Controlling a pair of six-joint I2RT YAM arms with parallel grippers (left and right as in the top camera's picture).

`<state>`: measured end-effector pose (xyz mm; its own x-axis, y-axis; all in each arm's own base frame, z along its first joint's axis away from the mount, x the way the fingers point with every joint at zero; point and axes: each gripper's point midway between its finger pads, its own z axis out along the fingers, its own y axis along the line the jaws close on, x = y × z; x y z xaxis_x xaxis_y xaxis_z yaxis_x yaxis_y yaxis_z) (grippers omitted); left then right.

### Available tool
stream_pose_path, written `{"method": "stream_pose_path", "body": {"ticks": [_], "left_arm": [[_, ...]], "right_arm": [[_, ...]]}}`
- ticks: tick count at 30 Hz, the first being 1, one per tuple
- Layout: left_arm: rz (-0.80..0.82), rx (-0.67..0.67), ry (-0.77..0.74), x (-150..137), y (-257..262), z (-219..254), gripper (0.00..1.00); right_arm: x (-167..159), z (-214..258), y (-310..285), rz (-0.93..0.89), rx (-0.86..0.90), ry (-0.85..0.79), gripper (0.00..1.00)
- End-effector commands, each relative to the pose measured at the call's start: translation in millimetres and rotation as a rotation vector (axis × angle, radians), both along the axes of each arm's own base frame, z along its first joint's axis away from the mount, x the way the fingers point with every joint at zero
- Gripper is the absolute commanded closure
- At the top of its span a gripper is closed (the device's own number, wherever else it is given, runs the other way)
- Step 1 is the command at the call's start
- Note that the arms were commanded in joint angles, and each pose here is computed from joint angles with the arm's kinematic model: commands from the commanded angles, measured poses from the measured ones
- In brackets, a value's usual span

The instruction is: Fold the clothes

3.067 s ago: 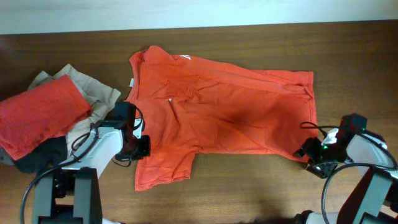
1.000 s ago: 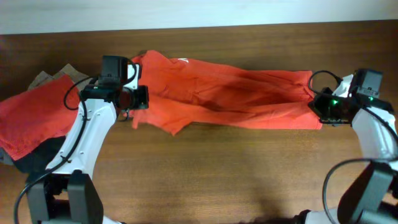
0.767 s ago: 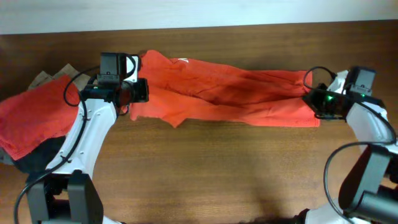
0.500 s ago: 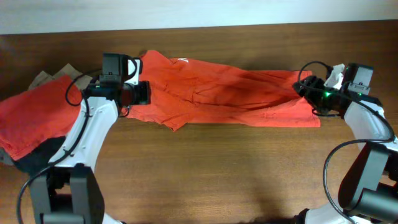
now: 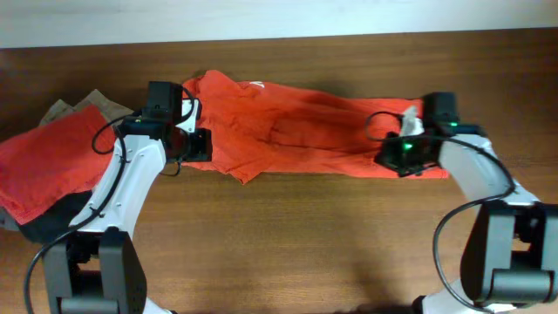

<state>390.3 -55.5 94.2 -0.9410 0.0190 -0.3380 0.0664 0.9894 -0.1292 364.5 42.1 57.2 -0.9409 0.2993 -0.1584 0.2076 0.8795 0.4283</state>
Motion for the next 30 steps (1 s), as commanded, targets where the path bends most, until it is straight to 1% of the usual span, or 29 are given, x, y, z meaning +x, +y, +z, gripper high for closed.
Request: {"method": "stream_pose_path", "body": {"ticks": [1, 3, 7, 10, 14, 16, 18, 20, 22, 23, 26, 27, 30], "left_arm": [[-0.014, 0.006, -0.024, 4, -1, 18, 0.42], [-0.014, 0.005, -0.032, 5, -1, 28, 0.42], [-0.016, -0.001, -0.071, 9, -2, 52, 0.42], [-0.015, -0.004, -0.101, 10, -2, 65, 0.41], [-0.015, -0.004, -0.102, 9, -2, 66, 0.4], [-0.015, -0.004, -0.097, 8, -2, 65, 0.4], [-0.015, -0.003, -0.092, 7, -2, 65, 0.4], [-0.015, -0.002, -0.086, 6, -2, 64, 0.39], [-0.015, -0.002, -0.084, 5, -2, 64, 0.37], [-0.015, -0.002, -0.083, 5, -2, 64, 0.36], [-0.015, -0.002, -0.078, 4, -2, 64, 0.36], [-0.015, -0.001, -0.076, 3, -2, 63, 0.36], [-0.015, -0.001, -0.074, 3, -1, 63, 0.36]], "right_arm": [[8, -21, 0, 0.045, -0.171, 0.0, 0.96], [14, -31, 10, 0.069, -0.171, -0.01, 0.96], [23, -52, 19, 0.037, -0.144, 0.002, 0.96], [44, -57, 28, 0.048, -0.089, -0.074, 0.96], [87, -32, 45, 0.073, -0.005, -0.284, 0.96], [103, -17, 51, 0.073, 0.031, -0.363, 0.96], [113, -7, 51, 0.044, 0.048, -0.385, 0.96], [118, 3, 55, 0.056, 0.069, -0.402, 0.96], [120, 12, 58, 0.067, 0.088, -0.401, 0.95], [119, 17, 60, 0.081, 0.096, -0.397, 0.92], [108, 27, 61, 0.134, 0.09, -0.345, 0.88], [95, 29, 60, 0.168, 0.074, -0.289, 0.86], [66, 28, 57, 0.226, 0.05, -0.158, 0.86]]}}
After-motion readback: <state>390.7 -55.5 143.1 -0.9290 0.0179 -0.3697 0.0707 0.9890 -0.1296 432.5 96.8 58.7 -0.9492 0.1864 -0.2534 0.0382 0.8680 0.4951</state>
